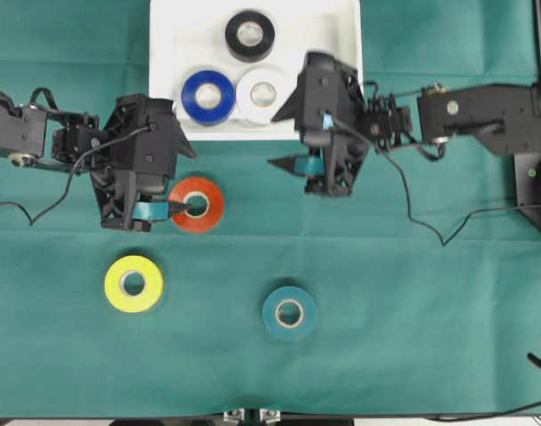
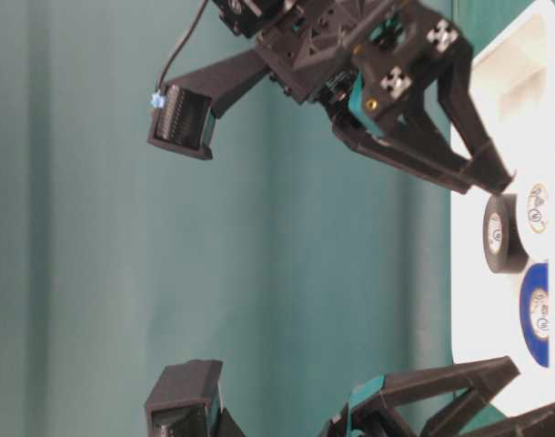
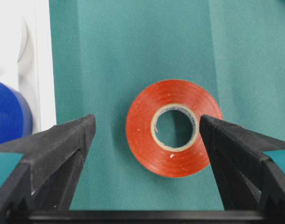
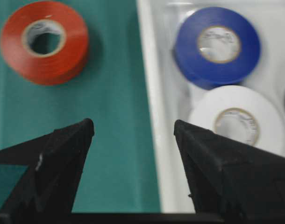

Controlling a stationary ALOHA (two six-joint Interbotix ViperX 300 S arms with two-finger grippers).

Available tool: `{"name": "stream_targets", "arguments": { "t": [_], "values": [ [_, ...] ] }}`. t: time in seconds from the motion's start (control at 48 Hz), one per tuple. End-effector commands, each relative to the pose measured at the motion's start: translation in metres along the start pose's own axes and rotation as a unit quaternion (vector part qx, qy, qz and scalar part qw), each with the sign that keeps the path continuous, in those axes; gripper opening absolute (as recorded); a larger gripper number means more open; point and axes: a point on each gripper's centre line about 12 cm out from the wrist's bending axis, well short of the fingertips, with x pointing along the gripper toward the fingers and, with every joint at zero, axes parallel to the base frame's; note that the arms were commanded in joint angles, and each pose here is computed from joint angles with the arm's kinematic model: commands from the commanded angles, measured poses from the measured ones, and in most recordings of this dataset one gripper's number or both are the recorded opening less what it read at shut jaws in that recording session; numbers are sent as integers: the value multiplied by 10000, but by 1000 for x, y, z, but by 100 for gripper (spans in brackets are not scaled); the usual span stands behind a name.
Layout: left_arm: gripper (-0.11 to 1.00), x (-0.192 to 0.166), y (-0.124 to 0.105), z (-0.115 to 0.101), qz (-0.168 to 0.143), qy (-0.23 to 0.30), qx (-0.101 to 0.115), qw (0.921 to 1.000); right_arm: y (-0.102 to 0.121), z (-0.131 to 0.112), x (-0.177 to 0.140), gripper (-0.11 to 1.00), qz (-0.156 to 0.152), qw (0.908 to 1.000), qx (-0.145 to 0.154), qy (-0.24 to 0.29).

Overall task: Put the tape alternately from left to right into the white case.
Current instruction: 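Lift the right gripper out of the tray and retract it right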

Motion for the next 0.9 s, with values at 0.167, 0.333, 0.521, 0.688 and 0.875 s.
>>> {"name": "stream_targets", "arguments": {
  "t": [0.167,0.333,0.521,0.688,0.875],
  "values": [
    [66,-5,-1,11,-5,-192,9,9998,26,5,-9,77,298,9992,-224,-150],
    [66,-5,-1,11,-5,-192,9,9998,38,2,-9,77,417,9986,-321,-105],
    [66,-4,-1,10,-6,-169,9,9999,44,-3,-9,77,476,9982,-368,-58],
    [66,3,-1,6,-13,-62,1,10000,44,-2,-10,77,477,9982,-367,-66],
    [66,10,-1,3,-18,45,9,10000,44,-2,-10,77,477,9982,-367,-66]
  ]
}}
